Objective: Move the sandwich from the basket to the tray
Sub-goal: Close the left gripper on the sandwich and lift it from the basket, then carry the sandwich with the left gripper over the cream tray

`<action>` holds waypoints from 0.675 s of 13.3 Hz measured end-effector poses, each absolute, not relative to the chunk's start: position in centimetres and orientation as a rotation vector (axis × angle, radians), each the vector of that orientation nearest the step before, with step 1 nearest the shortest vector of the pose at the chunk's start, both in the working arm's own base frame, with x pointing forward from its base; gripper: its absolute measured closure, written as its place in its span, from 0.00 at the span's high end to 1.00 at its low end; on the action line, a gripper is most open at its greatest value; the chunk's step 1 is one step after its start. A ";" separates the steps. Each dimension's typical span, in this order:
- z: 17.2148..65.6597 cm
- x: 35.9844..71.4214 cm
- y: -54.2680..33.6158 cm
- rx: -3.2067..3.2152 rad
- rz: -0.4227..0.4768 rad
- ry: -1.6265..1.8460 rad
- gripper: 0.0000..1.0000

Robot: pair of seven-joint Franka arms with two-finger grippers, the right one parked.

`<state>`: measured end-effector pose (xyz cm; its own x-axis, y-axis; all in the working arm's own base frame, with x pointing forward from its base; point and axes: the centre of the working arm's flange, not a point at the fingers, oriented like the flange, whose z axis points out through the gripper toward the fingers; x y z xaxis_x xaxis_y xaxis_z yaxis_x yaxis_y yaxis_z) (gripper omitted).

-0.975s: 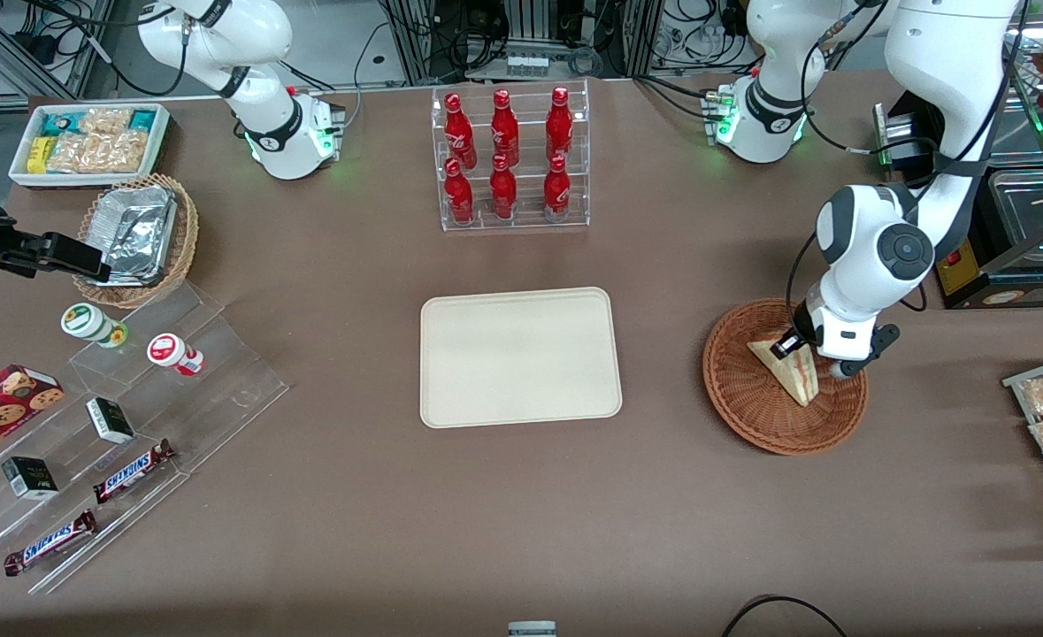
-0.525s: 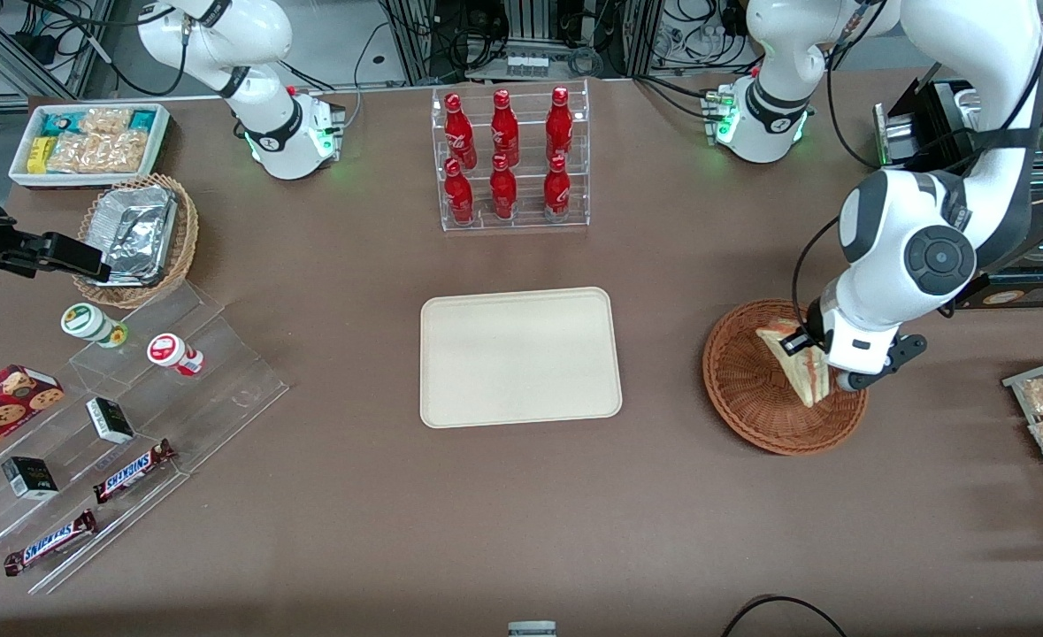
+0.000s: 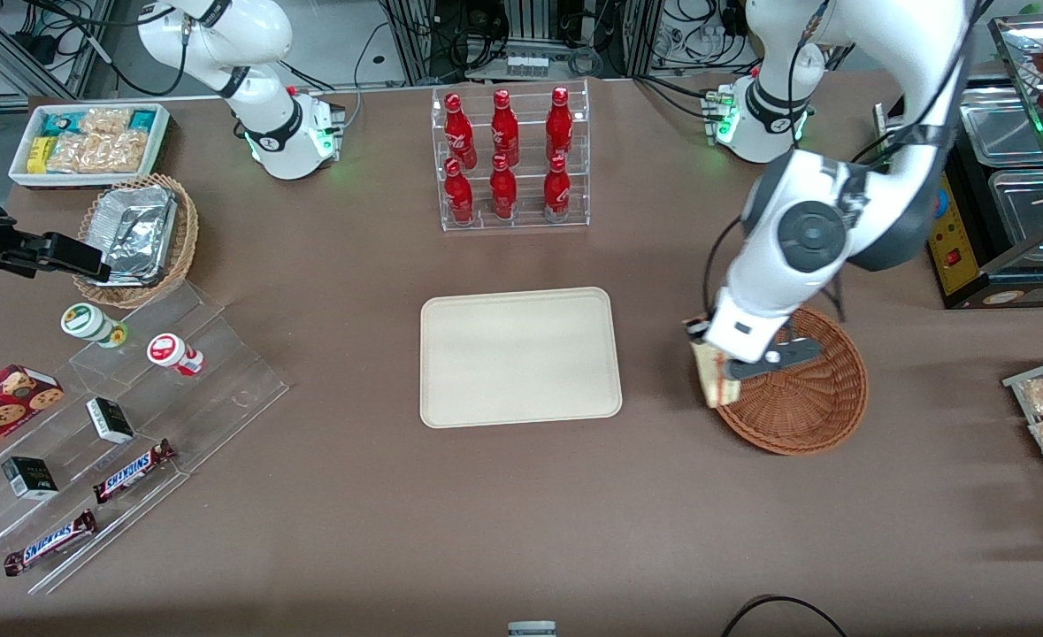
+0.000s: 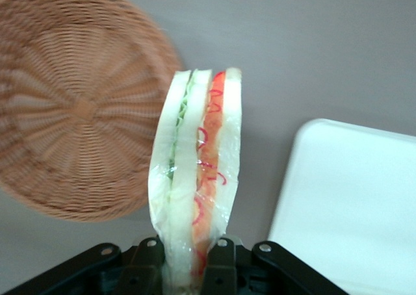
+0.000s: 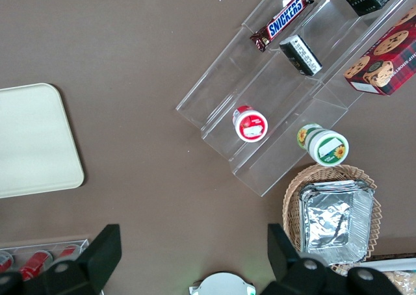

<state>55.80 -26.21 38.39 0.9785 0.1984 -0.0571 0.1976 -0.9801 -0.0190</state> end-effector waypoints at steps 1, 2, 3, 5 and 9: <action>38.3 55.7 -28.7 -3.121 0.100 -0.255 0.18; 38.2 55.8 -31.0 -3.128 0.115 -0.209 0.18; 38.1 55.9 -33.3 -3.134 0.133 -0.173 0.18; 37.4 56.0 -37.6 -3.142 0.160 -0.130 0.18; 33.4 54.5 -46.5 -3.156 0.194 -0.075 0.18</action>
<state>54.51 -46.48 33.44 0.9914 0.0459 -0.1226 0.0485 -0.9986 0.0187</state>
